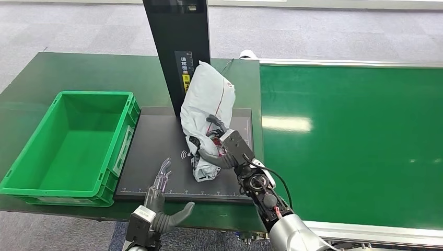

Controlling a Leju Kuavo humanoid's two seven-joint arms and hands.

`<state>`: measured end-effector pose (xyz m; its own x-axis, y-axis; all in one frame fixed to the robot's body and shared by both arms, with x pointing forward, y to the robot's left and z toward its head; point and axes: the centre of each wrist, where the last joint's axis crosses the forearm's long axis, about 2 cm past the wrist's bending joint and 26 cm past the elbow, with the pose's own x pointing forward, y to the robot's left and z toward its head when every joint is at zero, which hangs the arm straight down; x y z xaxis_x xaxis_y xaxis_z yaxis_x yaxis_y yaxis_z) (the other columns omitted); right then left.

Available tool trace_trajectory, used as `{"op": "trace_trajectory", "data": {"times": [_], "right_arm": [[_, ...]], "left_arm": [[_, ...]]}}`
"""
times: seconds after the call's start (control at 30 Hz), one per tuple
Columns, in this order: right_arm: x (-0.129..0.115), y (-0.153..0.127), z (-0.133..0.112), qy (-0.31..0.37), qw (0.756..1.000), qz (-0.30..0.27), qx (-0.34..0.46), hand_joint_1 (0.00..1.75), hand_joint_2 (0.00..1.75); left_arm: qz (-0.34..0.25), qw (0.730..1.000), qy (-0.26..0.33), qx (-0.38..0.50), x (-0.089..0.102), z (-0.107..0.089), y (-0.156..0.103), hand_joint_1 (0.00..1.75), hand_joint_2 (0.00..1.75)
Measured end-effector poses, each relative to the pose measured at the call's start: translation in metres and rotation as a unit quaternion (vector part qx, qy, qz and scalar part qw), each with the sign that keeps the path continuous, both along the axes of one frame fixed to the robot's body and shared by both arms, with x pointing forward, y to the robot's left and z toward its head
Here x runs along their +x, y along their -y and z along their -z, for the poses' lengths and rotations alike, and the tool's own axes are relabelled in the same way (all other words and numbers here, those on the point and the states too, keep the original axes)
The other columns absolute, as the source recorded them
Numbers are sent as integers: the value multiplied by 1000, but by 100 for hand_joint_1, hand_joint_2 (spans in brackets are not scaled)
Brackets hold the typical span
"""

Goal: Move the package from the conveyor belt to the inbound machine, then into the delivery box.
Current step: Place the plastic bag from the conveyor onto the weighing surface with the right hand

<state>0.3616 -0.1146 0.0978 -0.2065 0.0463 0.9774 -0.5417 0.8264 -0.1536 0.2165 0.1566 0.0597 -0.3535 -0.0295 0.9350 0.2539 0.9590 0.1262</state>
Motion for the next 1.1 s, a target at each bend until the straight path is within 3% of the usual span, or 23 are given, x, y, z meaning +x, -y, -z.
{"op": "trace_trajectory", "data": {"times": [0.3,0.63,0.8,0.97,1.1], "right_arm": [[-1,11,-2,48,995,-48,79,0,175],[-11,37,1,62,988,-24,139,0,175],[-30,45,10,56,982,-10,181,0,175],[-56,50,27,31,973,3,229,0,175],[-75,51,38,13,968,12,252,0,175]], "left_arm": [[3,1000,-4,-1,-1,4,-1,0,175],[-12,1000,-4,11,-3,7,-6,0,175],[-139,983,14,122,-2,3,-17,0,175],[-296,926,42,230,-1,-3,-31,0,175],[-364,886,71,278,1,-15,-49,0,175]]}}
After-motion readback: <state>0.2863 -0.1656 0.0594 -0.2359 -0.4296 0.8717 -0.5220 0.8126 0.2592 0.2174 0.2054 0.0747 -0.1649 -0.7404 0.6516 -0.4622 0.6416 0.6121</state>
